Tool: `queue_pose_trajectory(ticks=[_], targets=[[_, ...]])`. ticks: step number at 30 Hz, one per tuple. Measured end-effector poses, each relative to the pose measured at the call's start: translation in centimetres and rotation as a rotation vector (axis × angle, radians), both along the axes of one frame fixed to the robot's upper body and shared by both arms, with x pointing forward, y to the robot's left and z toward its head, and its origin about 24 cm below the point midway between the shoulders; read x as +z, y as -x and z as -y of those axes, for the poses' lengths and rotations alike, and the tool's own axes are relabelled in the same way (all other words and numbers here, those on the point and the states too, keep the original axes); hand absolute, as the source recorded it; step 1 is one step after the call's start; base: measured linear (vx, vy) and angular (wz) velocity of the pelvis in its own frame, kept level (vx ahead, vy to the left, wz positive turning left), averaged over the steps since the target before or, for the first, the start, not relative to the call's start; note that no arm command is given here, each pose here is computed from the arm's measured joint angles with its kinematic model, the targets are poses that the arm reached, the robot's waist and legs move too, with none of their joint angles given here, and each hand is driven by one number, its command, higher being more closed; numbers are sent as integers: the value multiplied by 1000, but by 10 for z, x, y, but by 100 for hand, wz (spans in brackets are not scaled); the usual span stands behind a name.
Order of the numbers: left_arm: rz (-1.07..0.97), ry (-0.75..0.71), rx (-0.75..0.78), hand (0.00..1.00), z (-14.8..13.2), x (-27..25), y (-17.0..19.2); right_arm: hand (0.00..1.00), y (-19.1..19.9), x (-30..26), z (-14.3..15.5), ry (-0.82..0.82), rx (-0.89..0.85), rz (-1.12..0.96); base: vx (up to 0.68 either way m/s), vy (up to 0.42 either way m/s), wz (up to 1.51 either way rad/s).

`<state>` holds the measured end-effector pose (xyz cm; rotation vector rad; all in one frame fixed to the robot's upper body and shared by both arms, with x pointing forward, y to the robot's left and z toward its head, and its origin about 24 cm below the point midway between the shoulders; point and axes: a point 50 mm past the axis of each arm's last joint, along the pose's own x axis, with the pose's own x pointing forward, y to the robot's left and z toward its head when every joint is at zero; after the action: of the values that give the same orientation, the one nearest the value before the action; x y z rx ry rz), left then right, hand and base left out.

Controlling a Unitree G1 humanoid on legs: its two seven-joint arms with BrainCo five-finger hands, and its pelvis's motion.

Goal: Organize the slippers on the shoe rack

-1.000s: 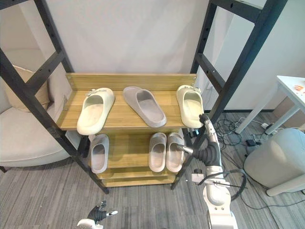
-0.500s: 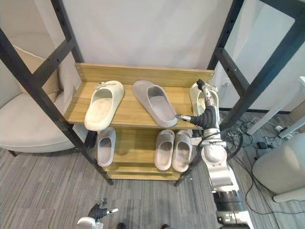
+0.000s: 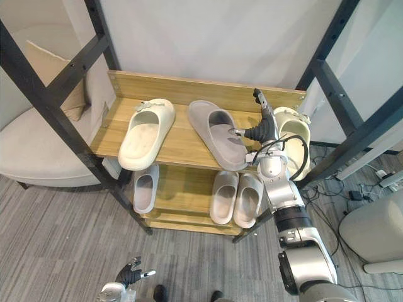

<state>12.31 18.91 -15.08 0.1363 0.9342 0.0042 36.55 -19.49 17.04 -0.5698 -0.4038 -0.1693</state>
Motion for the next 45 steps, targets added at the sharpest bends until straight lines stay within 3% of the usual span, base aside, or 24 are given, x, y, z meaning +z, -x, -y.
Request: queue_pose_trajectory(ticks=[12,13,21,30,37,45], targets=[[44,12,23,0,-1,4,-7,0,-27,22,-21,84,43,-49,-7,-4,4],[44,12,23,0,-1,4,-7,100,-28,22,-21,85,42,-52,-1,-1,5],[81,14,40,0,-6,9,-14,100,-38,38,-31,160,83,-75,-11,0,0],[85,17,50,0,-7,10,-15,100,-37,41,-34,88,128,-62,-6,0,-1],[73,17,68,0,-8,8,-13,100,-3,30,-46,69,240,50,0,0,0],[53,13,67,0,-9,6,-9,100,51,15,-37,-32,263,173,-35,2,-5]])
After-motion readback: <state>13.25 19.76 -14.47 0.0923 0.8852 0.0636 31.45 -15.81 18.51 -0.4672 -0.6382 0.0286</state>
